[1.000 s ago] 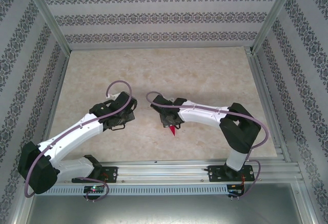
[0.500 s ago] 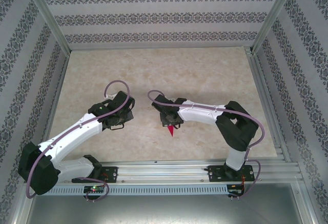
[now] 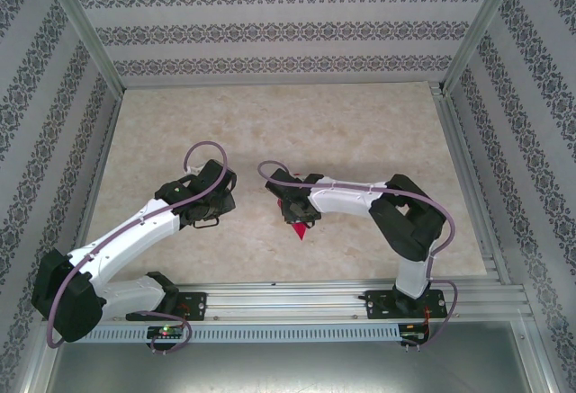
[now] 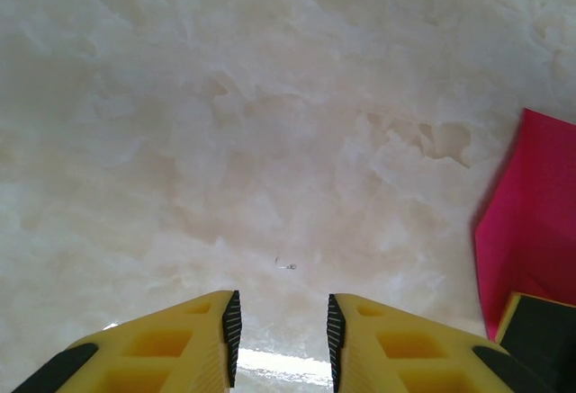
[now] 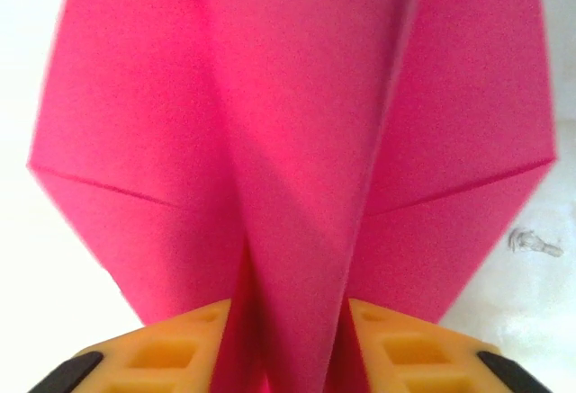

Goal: Fold a paper plane with a square sheet of paper (pick it up from the middle)

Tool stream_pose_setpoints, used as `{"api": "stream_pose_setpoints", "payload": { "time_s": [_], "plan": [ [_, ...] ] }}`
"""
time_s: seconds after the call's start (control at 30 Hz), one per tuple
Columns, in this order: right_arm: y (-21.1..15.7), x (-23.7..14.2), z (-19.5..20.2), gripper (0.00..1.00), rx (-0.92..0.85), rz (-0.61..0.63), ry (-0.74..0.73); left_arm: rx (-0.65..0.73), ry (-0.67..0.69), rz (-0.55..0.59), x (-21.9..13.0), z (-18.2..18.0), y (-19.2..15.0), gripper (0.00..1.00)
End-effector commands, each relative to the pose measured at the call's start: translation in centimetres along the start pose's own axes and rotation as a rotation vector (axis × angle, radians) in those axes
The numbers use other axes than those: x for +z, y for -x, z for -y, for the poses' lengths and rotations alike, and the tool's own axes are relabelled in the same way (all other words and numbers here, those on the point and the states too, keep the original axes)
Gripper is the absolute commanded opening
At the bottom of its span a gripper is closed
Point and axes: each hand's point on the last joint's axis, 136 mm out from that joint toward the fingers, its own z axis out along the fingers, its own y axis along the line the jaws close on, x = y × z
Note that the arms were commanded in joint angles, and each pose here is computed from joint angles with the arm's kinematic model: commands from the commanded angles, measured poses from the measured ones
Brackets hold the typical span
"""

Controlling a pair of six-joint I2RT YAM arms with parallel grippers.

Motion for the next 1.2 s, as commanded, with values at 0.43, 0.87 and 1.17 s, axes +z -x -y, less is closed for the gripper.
{"api": "stream_pose_setpoints", "payload": {
  "time_s": [0.43, 0.87, 1.17],
  "plan": [
    [0.7, 3.7, 0.8, 0.38, 0.037, -0.072, -0.047, -0.012, -0.001, 0.012, 0.3, 0.0, 0.5, 0.35],
    [5.2, -3.9, -0.7, 0.53, 0.023, 0.072, 0.056, 0.031, 0.026, 0.085, -1.4, -0.5, 2.1, 0.36],
    [8.1, -14.2, 2.8, 0.78, 0.048, 0.353, 0.09, 0.084, 0.107, 0.206, -3.1, -2.3, 4.3, 0.4]
  ]
}}
